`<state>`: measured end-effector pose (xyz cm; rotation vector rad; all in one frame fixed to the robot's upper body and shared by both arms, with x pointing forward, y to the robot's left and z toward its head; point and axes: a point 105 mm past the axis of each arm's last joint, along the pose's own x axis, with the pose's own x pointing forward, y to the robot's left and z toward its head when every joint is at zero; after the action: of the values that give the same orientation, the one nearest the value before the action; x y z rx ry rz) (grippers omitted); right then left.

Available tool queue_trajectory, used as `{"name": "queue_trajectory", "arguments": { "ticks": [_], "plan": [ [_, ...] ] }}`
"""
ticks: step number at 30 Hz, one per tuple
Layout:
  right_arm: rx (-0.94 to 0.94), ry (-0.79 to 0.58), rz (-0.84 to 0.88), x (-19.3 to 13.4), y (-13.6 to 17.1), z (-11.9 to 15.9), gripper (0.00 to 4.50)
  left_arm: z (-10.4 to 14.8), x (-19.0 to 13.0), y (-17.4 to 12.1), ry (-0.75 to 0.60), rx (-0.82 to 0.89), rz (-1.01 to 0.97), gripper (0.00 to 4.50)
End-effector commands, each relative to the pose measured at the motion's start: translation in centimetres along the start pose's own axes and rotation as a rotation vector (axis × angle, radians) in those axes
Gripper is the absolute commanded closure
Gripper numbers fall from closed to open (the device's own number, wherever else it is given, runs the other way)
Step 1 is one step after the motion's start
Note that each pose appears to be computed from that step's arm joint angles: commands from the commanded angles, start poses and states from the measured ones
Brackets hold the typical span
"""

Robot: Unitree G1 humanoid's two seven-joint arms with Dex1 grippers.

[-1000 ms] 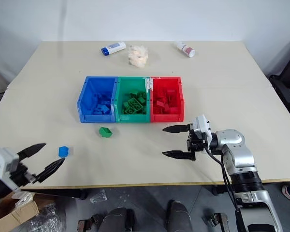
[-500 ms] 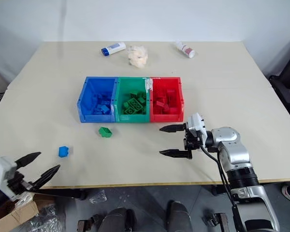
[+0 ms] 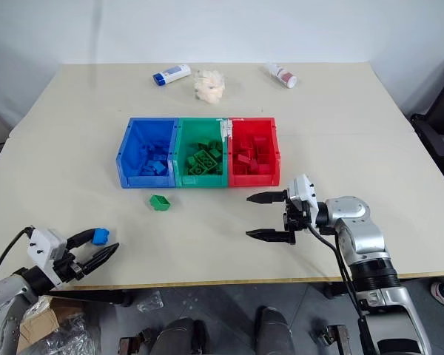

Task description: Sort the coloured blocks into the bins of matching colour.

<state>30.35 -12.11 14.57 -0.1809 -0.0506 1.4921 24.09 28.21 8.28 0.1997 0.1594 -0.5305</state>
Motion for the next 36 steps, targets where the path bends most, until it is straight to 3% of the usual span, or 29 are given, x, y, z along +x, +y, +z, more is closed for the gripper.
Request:
{"name": "queue_trajectory", "arguments": {
  "ticks": [1,3,6,12,15,21,24,30,36],
  "plan": [
    [-0.049,-0.013,-0.021,-0.6,-0.1,1.1,0.0,0.4,-0.3,0.2,-0.005,0.009,-0.003,2.55],
    [-0.049,-0.012,-0.023,-0.6,-0.1,1.0,0.0,0.6,-0.2,0.2,-0.008,0.013,-0.006,3.02],
    [-0.049,-0.011,-0.029,-0.6,-0.1,1.0,0.0,1.5,0.4,-0.1,-0.021,0.027,-0.03,3.02],
    [-0.055,-0.019,-0.05,-0.5,-0.1,0.9,0.0,6.6,3.7,-0.4,-0.138,0.101,-0.075,3.02],
    [-0.055,-0.022,-0.064,-0.6,0.0,0.8,0.0,10.8,6.6,-0.2,-0.259,0.138,-0.112,3.02],
    [-0.054,-0.029,-0.08,-0.5,0.2,0.6,0.0,14.5,12.0,2.3,-0.335,0.189,-0.049,3.02],
    [-0.055,-0.033,-0.09,-0.5,0.3,0.5,0.0,15.5,14.3,4.1,-0.366,0.114,0.009,2.0],
    [-0.051,-0.027,-0.116,-1.2,0.7,0.4,0.0,14.7,14.6,2.9,-0.344,0.147,-0.107,0.11],
    [-0.038,-0.021,-0.113,-1.3,1.1,0.1,0.0,12.3,8.9,1.8,-0.297,0.18,-0.227,0.05]
  ]
}}
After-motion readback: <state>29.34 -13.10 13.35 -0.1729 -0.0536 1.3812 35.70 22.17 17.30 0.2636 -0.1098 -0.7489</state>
